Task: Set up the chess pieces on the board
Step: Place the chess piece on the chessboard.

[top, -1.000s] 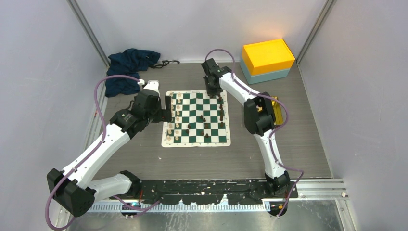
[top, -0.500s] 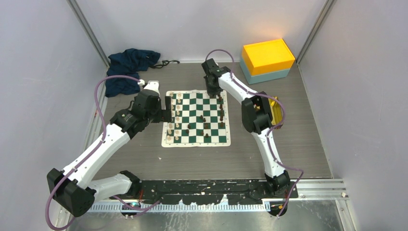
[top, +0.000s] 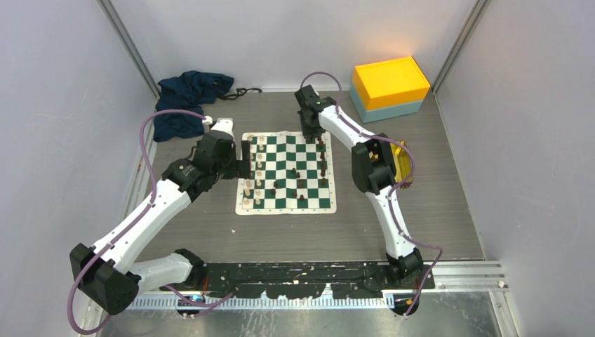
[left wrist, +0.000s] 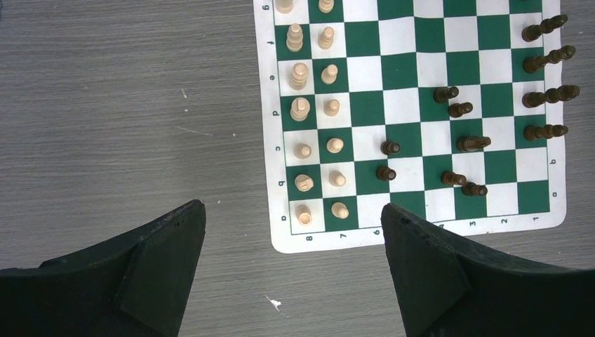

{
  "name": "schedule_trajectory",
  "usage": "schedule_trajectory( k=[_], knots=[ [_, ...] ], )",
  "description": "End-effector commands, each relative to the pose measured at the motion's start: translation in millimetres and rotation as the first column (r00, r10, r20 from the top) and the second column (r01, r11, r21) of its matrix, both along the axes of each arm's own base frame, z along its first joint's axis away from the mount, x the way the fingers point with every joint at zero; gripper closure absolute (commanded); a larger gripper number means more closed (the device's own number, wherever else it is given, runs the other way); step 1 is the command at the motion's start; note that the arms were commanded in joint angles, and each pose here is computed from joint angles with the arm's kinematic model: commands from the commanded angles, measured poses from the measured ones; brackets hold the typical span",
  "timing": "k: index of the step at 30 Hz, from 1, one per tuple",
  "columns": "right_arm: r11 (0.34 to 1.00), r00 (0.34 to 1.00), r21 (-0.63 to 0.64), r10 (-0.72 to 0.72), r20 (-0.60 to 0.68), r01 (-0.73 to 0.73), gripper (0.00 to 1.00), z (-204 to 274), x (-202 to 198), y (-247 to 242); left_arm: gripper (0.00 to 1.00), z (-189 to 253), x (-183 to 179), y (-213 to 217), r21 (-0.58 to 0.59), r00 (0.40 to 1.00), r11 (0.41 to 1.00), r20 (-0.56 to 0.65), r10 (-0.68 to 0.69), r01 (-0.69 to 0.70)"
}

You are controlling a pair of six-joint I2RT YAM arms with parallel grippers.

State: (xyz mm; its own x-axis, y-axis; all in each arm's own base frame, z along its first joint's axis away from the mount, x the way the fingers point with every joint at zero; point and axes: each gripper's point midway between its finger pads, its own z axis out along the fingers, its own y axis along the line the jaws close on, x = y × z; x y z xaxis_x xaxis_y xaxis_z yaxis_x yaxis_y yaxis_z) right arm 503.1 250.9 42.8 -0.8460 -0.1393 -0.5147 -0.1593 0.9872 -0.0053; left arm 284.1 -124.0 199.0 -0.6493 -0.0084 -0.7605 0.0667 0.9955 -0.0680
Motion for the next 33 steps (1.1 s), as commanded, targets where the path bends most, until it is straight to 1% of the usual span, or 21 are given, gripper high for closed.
schedule_trajectory(
  k=[1, 3, 4, 6, 7, 10, 16, 22, 26, 33],
  knots=[
    [1.0, 0.999, 0.005, 0.0, 0.038, -0.001, 0.93, 15, 9, -1, 0.04, 9, 6, 2, -0.001, 0.999, 1.0, 0.034, 0.01, -0.01],
    [1.0, 1.0, 0.009, 0.004, 0.03, -0.004, 0.86, 13, 8, -1, 0.04, 8, 7, 1, 0.0, 0.999, 1.0, 0.031, 0.009, -0.009],
    [1.0, 1.0, 0.011, 0.007, 0.029, -0.008, 0.8, 13, 8, 0, 0.04, 7, 6, 1, 0.001, 1.0, 1.0, 0.029, 0.008, -0.008],
    [1.0, 0.999, 0.018, 0.017, 0.028, -0.017, 0.71, 13, 8, 2, 0.04, 6, 6, 1, 0.001, 1.0, 1.0, 0.027, 0.008, -0.008],
    [1.0, 0.999, 0.022, 0.022, 0.03, -0.023, 0.68, 14, 7, 3, 0.04, 6, 6, 1, 0.001, 1.0, 1.0, 0.027, 0.007, -0.007],
    [0.999, 0.999, 0.025, 0.028, 0.04, -0.029, 0.64, 18, 9, 4, 0.04, 5, 6, 0, 0.0, 1.0, 1.0, 0.025, 0.007, -0.007],
    [0.999, 0.997, 0.035, 0.038, 0.071, -0.04, 0.62, 32, 13, 6, 0.04, 6, 7, 0, -0.004, 1.0, 1.0, 0.03, 0.009, -0.009],
    [0.996, 0.988, 0.059, 0.052, 0.144, -0.061, 0.61, 70, 16, 12, 0.03, 7, 6, 0, -0.008, 0.999, 1.0, 0.033, 0.01, -0.01],
    [0.995, 0.981, 0.055, 0.078, 0.175, -0.089, 0.61, 89, 7, 20, 0.04, 8, 6, 0, -0.013, 0.999, 1.0, 0.037, 0.012, -0.012],
    [0.988, 0.97, 0.031, 0.14, 0.198, -0.149, 0.61, 109, -25, 31, 0.03, 7, 5, 0, -0.019, 0.999, 1.0, 0.034, 0.012, -0.011]
  ],
)
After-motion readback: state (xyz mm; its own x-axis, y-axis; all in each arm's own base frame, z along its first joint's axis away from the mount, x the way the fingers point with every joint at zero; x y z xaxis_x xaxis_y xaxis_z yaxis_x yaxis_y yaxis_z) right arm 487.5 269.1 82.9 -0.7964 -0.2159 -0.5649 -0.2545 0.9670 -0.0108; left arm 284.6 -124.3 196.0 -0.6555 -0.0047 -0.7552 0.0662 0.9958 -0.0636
